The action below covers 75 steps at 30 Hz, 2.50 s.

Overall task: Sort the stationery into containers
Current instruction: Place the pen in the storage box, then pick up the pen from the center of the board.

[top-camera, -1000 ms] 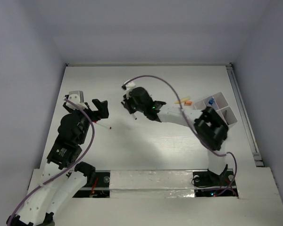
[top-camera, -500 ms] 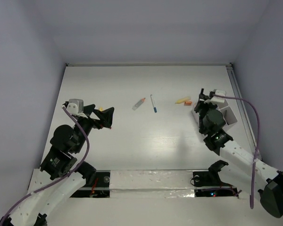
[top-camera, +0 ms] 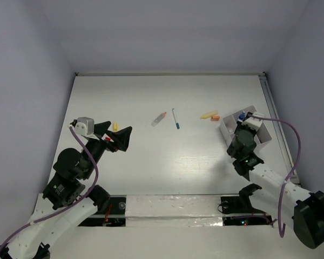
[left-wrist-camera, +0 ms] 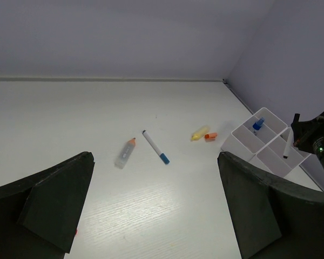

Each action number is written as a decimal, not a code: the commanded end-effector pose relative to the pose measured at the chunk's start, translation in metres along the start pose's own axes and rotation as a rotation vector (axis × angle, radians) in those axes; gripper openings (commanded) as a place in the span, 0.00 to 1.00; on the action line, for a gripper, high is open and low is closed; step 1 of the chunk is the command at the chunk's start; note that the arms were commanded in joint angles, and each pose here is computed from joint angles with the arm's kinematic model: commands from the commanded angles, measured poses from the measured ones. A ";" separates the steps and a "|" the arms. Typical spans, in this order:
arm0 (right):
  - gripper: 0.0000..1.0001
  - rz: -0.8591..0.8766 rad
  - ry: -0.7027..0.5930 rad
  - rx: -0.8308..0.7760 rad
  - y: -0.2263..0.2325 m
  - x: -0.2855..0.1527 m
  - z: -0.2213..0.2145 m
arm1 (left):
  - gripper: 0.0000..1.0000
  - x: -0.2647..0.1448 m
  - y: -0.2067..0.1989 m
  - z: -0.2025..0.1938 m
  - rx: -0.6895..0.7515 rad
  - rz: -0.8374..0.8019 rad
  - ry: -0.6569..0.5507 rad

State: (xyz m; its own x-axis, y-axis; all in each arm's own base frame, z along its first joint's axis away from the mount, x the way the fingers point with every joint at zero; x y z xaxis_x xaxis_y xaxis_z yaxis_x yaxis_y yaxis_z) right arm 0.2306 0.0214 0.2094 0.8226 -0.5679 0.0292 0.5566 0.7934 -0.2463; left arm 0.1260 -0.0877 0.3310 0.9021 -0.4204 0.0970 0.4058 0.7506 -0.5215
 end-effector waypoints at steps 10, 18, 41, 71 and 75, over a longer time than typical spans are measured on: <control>0.00 -0.094 0.074 0.093 0.016 0.010 -0.030 | 0.99 0.002 -0.001 0.004 0.004 0.001 -0.036; 0.03 -0.099 0.113 0.073 0.022 0.010 -0.044 | 0.99 0.003 0.000 0.002 0.006 0.009 -0.031; 0.44 0.192 0.113 0.010 0.052 0.013 0.036 | 0.99 0.006 0.002 0.001 0.012 0.027 -0.027; 0.47 1.058 0.576 -0.341 0.345 0.018 -0.025 | 0.99 0.019 0.007 -0.009 0.037 0.064 0.025; 0.45 1.021 0.580 -0.382 0.348 0.019 -0.033 | 0.99 0.020 0.007 -0.009 0.038 0.061 0.023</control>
State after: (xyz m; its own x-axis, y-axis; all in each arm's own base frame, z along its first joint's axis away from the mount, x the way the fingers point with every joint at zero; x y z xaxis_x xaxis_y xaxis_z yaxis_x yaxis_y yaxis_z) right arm 0.4341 0.2844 0.0936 0.6305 0.2472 -0.7358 -0.4862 0.8647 -0.1262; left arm 0.1433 -0.0939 0.3161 0.9255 -0.3787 0.0089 0.3329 0.8018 -0.4963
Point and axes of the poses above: each gripper's point midway between its finger pads, its own x axis out along the fingers, its own y axis along the line the jaws close on, z = x × y, the point moved 8 cm from there along -x, back along the fingers, and after that the axes turned 13 degrees about -x, right-handed, at the moved point
